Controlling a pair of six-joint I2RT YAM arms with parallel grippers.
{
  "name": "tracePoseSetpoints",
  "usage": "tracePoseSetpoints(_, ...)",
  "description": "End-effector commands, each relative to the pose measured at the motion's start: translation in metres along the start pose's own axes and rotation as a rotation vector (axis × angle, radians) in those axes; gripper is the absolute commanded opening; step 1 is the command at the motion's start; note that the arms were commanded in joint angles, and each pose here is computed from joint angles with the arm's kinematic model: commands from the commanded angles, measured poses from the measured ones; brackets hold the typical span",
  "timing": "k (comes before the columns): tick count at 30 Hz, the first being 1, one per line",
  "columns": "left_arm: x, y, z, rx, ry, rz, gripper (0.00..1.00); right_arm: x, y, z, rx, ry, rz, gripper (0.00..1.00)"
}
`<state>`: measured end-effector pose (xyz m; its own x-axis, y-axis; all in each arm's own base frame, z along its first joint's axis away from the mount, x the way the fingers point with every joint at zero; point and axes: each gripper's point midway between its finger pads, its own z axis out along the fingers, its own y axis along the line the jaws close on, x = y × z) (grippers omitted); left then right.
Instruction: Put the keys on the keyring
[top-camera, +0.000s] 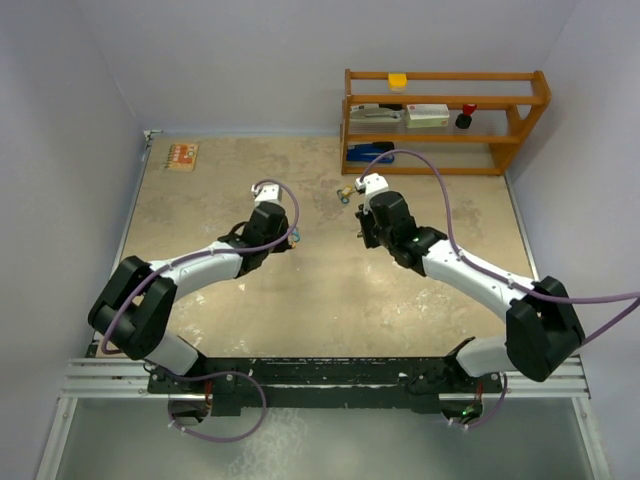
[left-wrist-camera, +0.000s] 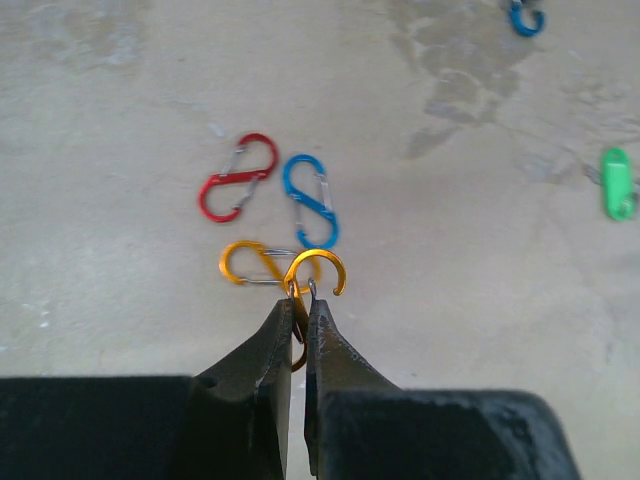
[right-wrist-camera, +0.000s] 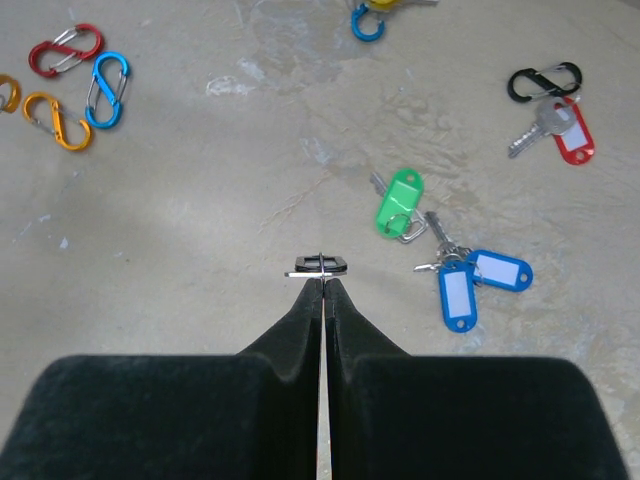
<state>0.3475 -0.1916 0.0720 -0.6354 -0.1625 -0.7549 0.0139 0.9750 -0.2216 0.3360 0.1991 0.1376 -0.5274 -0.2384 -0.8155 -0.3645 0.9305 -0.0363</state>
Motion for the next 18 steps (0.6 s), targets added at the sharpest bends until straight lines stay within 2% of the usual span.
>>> tracePoseSetpoints(1, -0.031, -0.056, -0.013, 0.207, -0.037, 0.001, 0.0, -0.017, 0.019, 0.002, -0.061, -0.049, -0.054, 0.0)
tracePoseSetpoints(13, -0.031, -0.116, -0.028, 0.36, -0.041, 0.023, 0.0, -0.008, 0.064, -0.009, -0.305, -0.118, -0.166, 0.0)
tracePoseSetpoints(18, -0.027, -0.126, -0.03, 0.374, -0.04, 0.031, 0.0, -0.012, 0.069, -0.016, -0.343, -0.157, -0.174, 0.0)
